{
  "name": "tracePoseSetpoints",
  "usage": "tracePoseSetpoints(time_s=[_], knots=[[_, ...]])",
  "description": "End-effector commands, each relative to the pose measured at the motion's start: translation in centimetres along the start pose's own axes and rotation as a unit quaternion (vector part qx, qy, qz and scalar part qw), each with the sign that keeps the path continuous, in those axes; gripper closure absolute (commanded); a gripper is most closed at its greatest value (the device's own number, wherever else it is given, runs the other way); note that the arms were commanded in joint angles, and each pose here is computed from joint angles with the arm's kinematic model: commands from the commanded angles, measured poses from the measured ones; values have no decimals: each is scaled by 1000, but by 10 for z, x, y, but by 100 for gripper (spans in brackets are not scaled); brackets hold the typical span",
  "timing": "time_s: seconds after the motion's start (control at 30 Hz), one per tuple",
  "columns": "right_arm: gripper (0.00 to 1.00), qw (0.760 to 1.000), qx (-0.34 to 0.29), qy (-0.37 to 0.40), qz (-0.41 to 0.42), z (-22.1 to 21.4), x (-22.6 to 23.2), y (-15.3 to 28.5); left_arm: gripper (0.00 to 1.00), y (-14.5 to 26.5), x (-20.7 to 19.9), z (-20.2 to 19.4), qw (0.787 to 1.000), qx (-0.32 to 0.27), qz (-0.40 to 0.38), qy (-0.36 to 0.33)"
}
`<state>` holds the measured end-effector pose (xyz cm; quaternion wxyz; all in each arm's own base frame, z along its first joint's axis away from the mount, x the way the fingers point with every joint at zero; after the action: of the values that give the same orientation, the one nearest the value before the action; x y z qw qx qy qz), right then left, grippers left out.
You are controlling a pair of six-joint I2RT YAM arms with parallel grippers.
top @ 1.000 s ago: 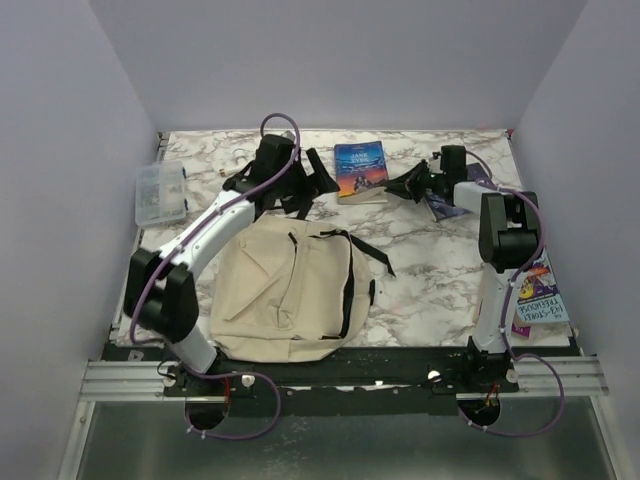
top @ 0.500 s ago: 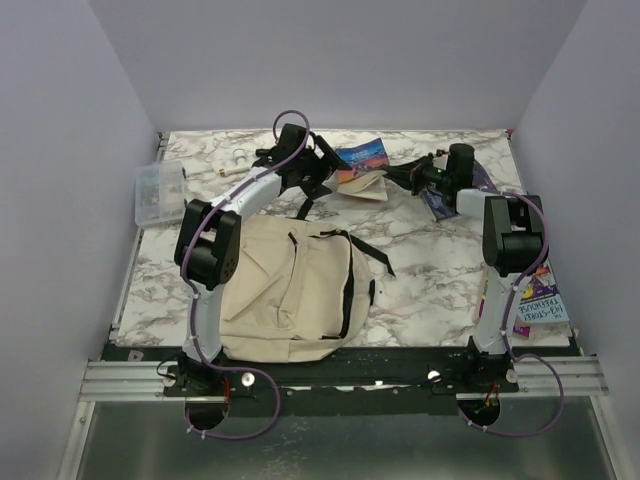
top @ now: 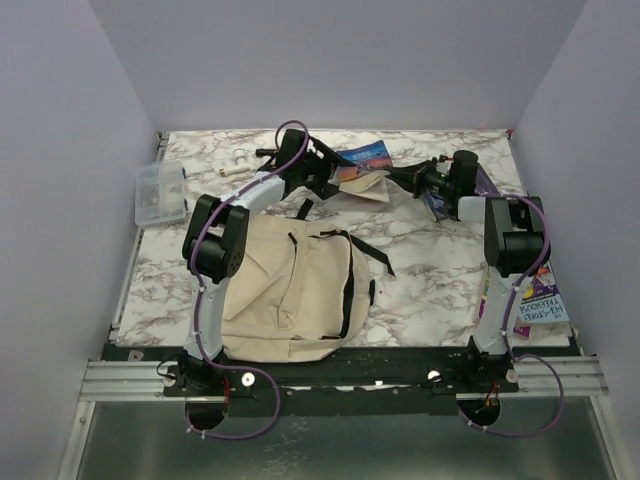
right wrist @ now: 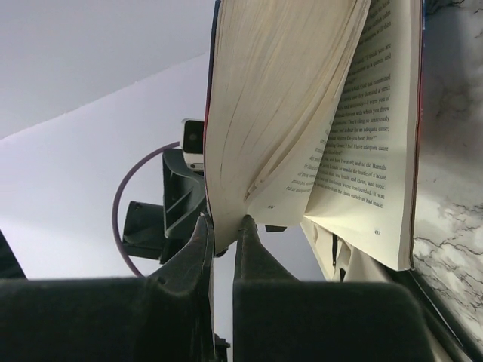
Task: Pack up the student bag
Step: Pick up the book from the center of the board.
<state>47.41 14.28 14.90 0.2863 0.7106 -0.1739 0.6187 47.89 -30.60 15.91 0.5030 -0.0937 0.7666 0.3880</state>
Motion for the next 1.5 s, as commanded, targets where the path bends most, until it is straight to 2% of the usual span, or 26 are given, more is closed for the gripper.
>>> tracePoseSetpoints(time_s=[0.0, 0.13, 0.3, 0.37, 0.4, 0.5, 0.67, 0.83, 1.0, 1.1, 1.17, 1.37, 1.47], knots=[[100, 997, 27, 44, 61, -14, 47, 15, 25, -9, -6, -4, 998, 31, -38, 40], [100, 995, 28, 73, 69, -21, 51, 21, 52, -8, -13, -6, 997, 39, -58, 35], [99, 992, 21, 122, 13, -27, 36, 27, 83, 3, -31, -15, 993, 58, -98, 10], [90, 990, 13, 141, -11, -31, 34, 32, 94, 11, -38, -19, 992, 59, -111, -10], [82, 988, 8, 149, -26, -33, 30, 36, 97, 17, -43, -21, 991, 59, -118, -20], [64, 985, -4, 167, -46, -44, 32, 48, 100, 35, -54, -30, 987, 60, -139, -52], [25, 986, -9, 158, -53, -75, 31, 67, 100, 73, -73, -51, 973, 63, -203, -87], [2, 990, 2, 139, -24, -132, 39, 73, 100, 109, -89, -78, 957, 59, -264, -107], [0, 987, -51, 141, 51, -185, 80, 80, 100, 137, -100, -103, 946, 67, -302, -94], [0, 980, -108, 139, 94, -193, 107, 89, 100, 151, -102, -115, 942, 70, -320, -76], [0, 978, -136, 128, 94, -190, 115, 93, 100, 161, -103, -123, 938, 74, -333, -63], [0, 988, -100, 83, 82, -198, 121, 80, 100, 188, -118, -145, 922, 99, -370, -53], [0, 985, -124, 79, 87, -200, 129, 88, 100, 200, -121, -146, 916, 87, -386, -57]])
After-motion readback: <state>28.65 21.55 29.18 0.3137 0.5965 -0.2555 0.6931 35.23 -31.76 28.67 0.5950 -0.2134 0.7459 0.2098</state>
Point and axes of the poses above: each gripper's point midway between its finger pads, its own y axis back along the fingers, its own x axis along the line the jaws close on, z = x × y, the point moved 4 cm from there along y, back along the fingers, and after that the axes turned 9 degrees about y, right-handed, at the moved point
